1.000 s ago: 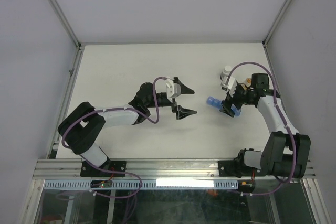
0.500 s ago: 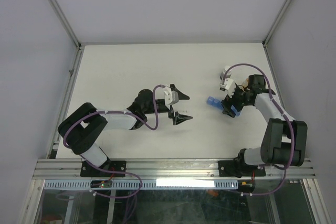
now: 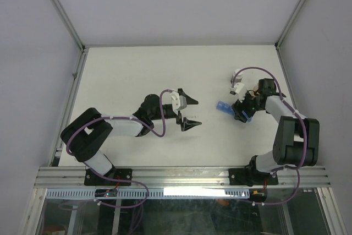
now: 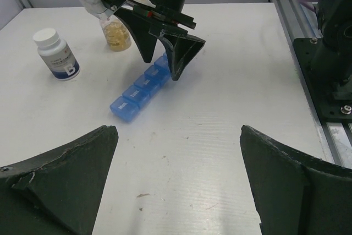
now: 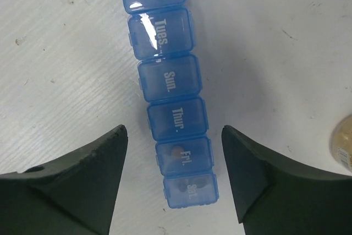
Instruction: Sort the pills into containers
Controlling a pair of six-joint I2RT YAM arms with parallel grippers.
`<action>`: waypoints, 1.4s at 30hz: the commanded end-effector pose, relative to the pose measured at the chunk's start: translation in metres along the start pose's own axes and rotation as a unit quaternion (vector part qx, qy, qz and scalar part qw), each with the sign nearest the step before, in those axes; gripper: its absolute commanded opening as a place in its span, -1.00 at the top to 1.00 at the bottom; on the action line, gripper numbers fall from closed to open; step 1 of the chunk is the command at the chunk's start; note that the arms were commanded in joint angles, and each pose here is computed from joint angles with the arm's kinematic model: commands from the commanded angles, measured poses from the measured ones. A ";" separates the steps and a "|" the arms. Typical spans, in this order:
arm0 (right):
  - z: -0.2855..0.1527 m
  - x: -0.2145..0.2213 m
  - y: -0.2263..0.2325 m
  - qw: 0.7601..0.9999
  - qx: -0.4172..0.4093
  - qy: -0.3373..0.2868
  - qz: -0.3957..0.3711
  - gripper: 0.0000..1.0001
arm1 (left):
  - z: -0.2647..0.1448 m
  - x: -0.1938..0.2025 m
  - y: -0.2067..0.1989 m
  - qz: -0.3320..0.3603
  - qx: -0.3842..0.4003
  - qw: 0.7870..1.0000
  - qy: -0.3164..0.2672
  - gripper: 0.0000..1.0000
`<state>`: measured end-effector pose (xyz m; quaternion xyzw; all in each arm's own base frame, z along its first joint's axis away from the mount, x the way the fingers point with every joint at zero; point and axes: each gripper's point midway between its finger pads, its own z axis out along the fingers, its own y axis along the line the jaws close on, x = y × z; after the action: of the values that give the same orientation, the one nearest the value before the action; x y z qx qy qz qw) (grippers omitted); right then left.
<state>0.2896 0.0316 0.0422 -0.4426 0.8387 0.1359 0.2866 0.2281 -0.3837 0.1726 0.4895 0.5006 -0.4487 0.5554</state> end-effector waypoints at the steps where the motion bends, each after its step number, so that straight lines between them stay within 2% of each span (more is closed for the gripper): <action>1: 0.001 -0.010 -0.011 1.000 0.014 -0.007 -0.016 -0.43 | -0.002 -0.024 -0.001 0.043 -0.002 0.998 -0.035 -0.98; 9: 0.011 -0.006 -0.001 0.999 -0.006 0.010 -0.053 -0.22 | -0.004 -0.024 -0.003 0.045 0.001 0.998 -0.038 -0.98; 12: 0.011 -0.010 0.006 0.997 -0.013 0.004 -0.074 -0.07 | -0.004 -0.025 -0.005 0.046 0.006 0.998 -0.040 -0.98; 17: 0.012 -0.015 0.017 0.994 -0.026 -0.004 -0.108 0.29 | -0.004 -0.024 -0.011 0.049 0.019 0.998 -0.042 -0.98; 20: 0.010 -0.021 0.028 0.990 -0.042 -0.017 -0.136 0.40 | -0.005 -0.025 -0.019 0.058 0.037 0.996 -0.049 -0.98; 27: 0.003 -0.031 0.072 0.968 -0.109 -0.062 -0.219 0.41 | -0.002 -0.018 -0.037 0.090 0.074 0.992 -0.049 -0.98; 34: 0.009 -0.021 0.097 0.950 -0.150 -0.035 -0.273 0.39 | 0.010 -0.005 -0.043 0.103 0.073 0.991 -0.033 -0.98; 38: 0.014 -0.019 0.110 0.939 -0.173 -0.028 -0.295 0.38 | 0.016 -0.001 -0.046 0.099 0.047 0.994 -0.028 -0.98; 40: 0.014 -0.019 0.115 0.936 -0.182 -0.027 -0.300 0.28 | 0.016 0.001 -0.046 0.096 0.033 0.994 -0.028 -0.98; 42: 0.013 -0.021 0.118 0.935 -0.187 -0.031 -0.300 0.00 | 0.016 0.002 -0.049 0.083 0.021 0.996 -0.034 -0.98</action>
<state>0.2117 0.1121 0.0365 -0.6989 0.6404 0.2020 0.2463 0.1792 -0.4030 0.1557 0.5479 0.4402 -0.4433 0.5563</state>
